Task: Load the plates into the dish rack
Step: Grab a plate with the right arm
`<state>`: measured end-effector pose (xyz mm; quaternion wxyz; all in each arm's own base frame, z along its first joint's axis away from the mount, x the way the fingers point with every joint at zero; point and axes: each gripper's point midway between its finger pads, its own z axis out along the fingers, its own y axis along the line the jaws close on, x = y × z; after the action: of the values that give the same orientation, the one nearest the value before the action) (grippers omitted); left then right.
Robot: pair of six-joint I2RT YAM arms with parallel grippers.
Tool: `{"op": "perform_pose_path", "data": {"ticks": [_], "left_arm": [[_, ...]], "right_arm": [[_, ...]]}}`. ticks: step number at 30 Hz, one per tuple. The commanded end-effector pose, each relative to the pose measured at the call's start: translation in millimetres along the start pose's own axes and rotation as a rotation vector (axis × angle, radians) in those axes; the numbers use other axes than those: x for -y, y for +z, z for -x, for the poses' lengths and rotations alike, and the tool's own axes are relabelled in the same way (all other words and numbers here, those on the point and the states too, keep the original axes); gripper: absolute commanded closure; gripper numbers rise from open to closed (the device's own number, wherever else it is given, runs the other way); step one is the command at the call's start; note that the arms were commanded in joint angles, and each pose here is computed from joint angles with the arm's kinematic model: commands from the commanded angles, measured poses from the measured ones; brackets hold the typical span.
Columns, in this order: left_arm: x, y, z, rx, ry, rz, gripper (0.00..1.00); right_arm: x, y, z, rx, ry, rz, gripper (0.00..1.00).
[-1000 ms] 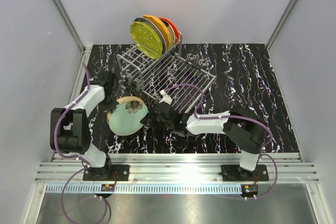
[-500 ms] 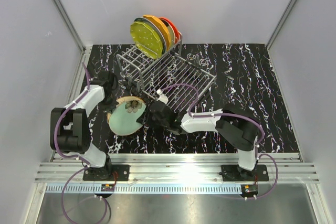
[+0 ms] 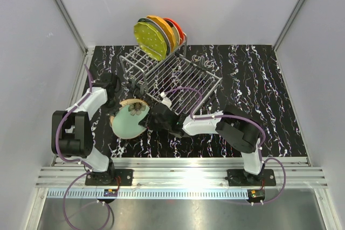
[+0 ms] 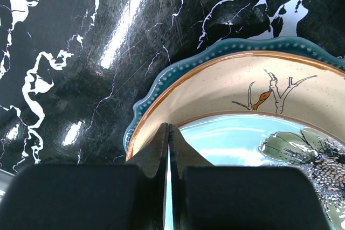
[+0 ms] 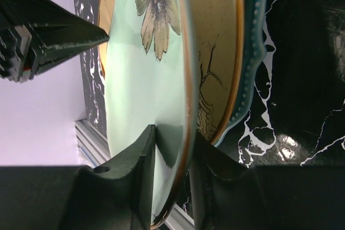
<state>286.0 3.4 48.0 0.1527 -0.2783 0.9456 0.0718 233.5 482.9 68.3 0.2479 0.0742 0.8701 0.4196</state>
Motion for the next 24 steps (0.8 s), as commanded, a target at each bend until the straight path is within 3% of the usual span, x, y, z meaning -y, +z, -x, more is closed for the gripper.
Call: {"op": "perform_pose_path", "data": {"ticks": [1,15,24], "left_arm": [[4.4,-0.3,-1.7,-0.016,-0.006,-0.024,1.00],[-3.2,-37.0,31.6,0.153,-0.029,-0.037,1.00],[-4.1,-85.8,53.5,0.294,-0.051,-0.125,0.99]], "right_arm": [[-21.2,3.5,15.4,0.045,0.025,0.043,0.69],[-34.8,-3.4,20.0,0.042,0.034,0.058,0.98],[-56.7,-13.1,28.9,0.050,0.009,0.088,1.00]]}}
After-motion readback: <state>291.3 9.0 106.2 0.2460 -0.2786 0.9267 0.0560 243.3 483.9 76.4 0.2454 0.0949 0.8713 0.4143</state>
